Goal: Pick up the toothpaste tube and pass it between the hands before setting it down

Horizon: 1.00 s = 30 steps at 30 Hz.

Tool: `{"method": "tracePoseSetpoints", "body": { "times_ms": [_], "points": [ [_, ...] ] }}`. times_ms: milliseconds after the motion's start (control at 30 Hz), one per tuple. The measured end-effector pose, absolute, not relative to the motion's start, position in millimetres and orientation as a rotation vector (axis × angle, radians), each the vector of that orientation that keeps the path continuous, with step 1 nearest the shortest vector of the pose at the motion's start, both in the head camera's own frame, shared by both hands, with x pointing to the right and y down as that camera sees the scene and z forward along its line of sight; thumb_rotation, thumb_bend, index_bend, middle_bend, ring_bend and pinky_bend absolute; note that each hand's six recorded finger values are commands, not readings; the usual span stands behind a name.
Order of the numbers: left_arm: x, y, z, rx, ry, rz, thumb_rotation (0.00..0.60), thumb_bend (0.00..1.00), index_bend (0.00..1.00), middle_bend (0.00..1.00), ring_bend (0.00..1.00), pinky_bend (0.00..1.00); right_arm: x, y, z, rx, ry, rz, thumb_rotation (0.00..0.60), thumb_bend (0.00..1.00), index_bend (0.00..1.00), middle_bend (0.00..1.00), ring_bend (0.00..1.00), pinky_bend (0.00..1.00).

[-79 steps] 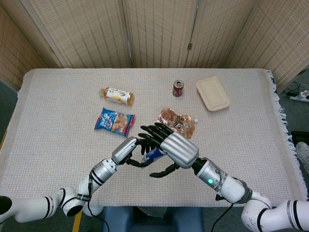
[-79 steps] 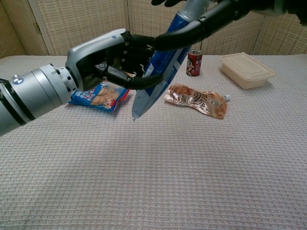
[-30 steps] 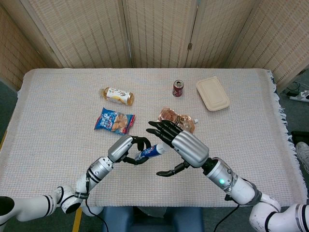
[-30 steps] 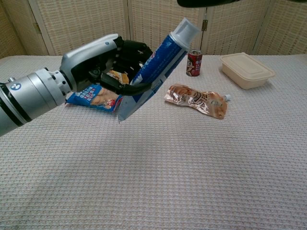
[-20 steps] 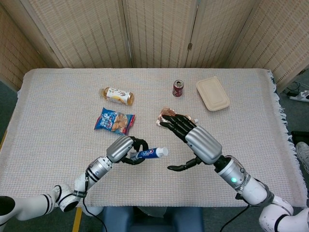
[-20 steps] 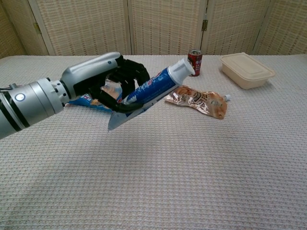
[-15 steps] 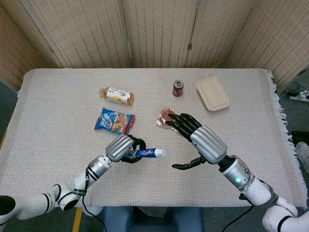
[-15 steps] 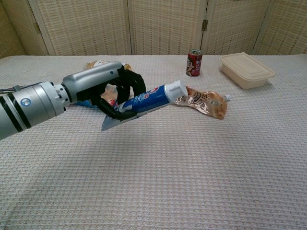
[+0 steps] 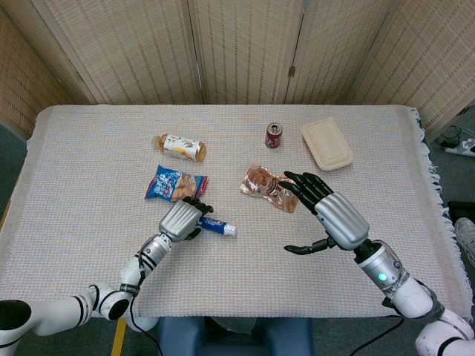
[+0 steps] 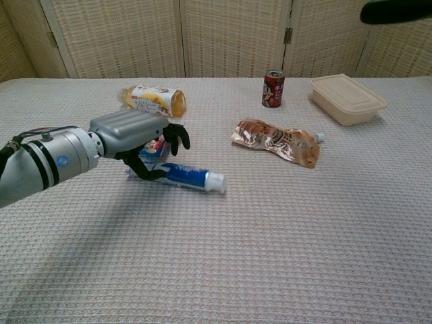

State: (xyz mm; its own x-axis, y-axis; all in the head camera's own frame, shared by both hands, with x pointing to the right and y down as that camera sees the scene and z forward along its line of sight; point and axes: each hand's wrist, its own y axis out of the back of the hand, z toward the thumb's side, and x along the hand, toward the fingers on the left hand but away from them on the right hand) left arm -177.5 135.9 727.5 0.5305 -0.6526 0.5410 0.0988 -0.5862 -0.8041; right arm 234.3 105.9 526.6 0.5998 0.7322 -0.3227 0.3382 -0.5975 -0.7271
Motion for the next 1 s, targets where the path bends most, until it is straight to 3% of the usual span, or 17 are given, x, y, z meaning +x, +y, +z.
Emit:
{"method": "tracePoseSetpoints", "body": {
  "times_ms": [67,233,267,300,367,400,700,1000],
  "points": [
    [-178,138,726,-1.936,0.443,-1.146,0.600,0.42,0.08,0.20,0.11,0.14,244,106,529,-2.195,-0.855,0.851,0.275,0.12,0.00,0.00,0.00,0.00],
    [-193,132,710,-1.916,0.477,-1.160,0.600,0.42,0.08,0.19,0.10,0.12,272,108,535,-2.143,-0.863,0.937,0.274,0.12,0.00,0.00,0.00,0.00],
    [-197,129,705,-1.913,0.496,-1.163,0.600,0.42,0.09,0.19,0.10,0.12,276,109,535,-2.127,-0.864,0.951,0.311,0.12,0.00,0.00,0.00,0.00],
    [-202,127,700,-1.911,0.516,-1.166,0.600,0.42,0.09,0.19,0.11,0.11,281,109,535,-2.110,-0.864,0.965,0.423,0.12,0.00,0.00,0.00,0.00],
    [-217,122,688,-1.904,0.574,-1.181,0.600,0.42,0.10,0.19,0.12,0.11,294,112,536,-2.059,-0.868,1.008,0.575,0.13,0.00,0.00,0.00,0.00],
    [-225,119,683,-1.895,0.601,-1.190,0.600,0.42,0.11,0.19,0.12,0.11,300,114,537,-2.034,-0.867,1.030,0.600,0.13,0.00,0.00,0.00,0.00],
    [-339,108,628,-1.716,0.921,-1.344,0.600,0.42,0.17,0.19,0.12,0.08,375,142,546,-1.859,-0.908,1.272,0.600,0.13,0.00,0.00,0.00,0.00],
    [-407,152,596,-1.565,1.085,-1.417,0.600,0.42,0.19,0.19,0.13,0.05,413,169,549,-1.835,-0.982,1.326,0.600,0.13,0.00,0.00,0.00,0.00]
  ]
}}
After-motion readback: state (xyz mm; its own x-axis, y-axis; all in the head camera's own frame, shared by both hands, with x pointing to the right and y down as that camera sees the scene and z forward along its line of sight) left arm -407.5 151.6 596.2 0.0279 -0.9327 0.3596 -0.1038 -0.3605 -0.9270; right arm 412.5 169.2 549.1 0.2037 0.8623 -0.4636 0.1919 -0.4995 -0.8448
